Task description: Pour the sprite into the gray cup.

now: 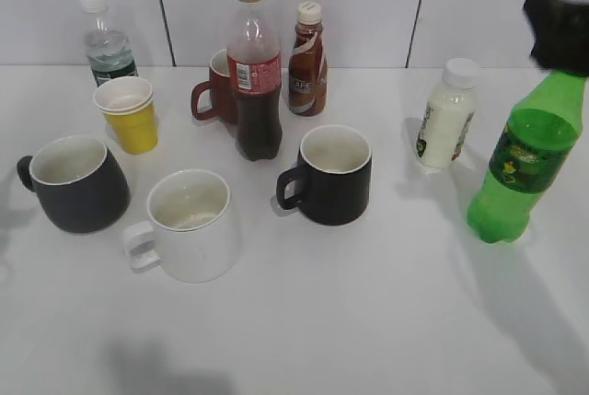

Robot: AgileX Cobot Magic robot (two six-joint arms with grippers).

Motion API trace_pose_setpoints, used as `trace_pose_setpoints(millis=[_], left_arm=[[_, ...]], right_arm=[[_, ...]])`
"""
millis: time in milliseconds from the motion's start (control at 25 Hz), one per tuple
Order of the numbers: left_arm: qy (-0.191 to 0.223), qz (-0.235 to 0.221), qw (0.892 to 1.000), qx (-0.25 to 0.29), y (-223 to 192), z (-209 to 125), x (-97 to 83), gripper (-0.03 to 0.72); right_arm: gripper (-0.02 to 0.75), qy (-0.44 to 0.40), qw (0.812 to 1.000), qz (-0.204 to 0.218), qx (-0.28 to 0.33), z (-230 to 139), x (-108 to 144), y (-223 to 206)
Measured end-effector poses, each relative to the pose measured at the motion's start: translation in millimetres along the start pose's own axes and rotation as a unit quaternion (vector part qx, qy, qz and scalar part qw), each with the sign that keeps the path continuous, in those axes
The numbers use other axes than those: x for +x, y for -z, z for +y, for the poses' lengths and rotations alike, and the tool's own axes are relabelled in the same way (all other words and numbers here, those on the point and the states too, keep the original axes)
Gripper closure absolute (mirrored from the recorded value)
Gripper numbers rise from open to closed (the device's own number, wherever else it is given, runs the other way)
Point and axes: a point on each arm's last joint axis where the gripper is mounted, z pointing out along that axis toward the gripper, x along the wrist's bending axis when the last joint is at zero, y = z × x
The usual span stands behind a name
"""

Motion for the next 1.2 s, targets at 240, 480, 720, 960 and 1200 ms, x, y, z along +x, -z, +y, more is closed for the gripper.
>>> trace_pose_setpoints(millis=[240, 480, 720, 960, 1200], left_arm=[[0.041, 0.034, 0.998, 0.043, 33, 51, 6.4, 0.442], [0.074, 0.037, 0.994, 0.076, 84, 62, 3.8, 0.421], [0.097, 0.025, 0.989, 0.106, 152, 50, -4.1, 0.393], [0.083, 0.031, 0.986, 0.144, 205, 23, -7.7, 0.391], [0.071, 0.041, 0.985, 0.149, 225, 9, -7.6, 0.392]], right_arm=[[0.132, 0.015, 0.998, 0.052, 0.044, 80, 6, 31], [0.143, 0.024, 0.986, 0.100, 0.133, 98, 6, 96], [0.145, 0.011, 0.966, 0.125, 0.225, 93, 2, 155], [0.160, 0.046, 0.948, 0.083, 0.305, 78, -15, 208], [0.171, 0.063, 0.951, 0.051, 0.297, 53, -27, 241]])
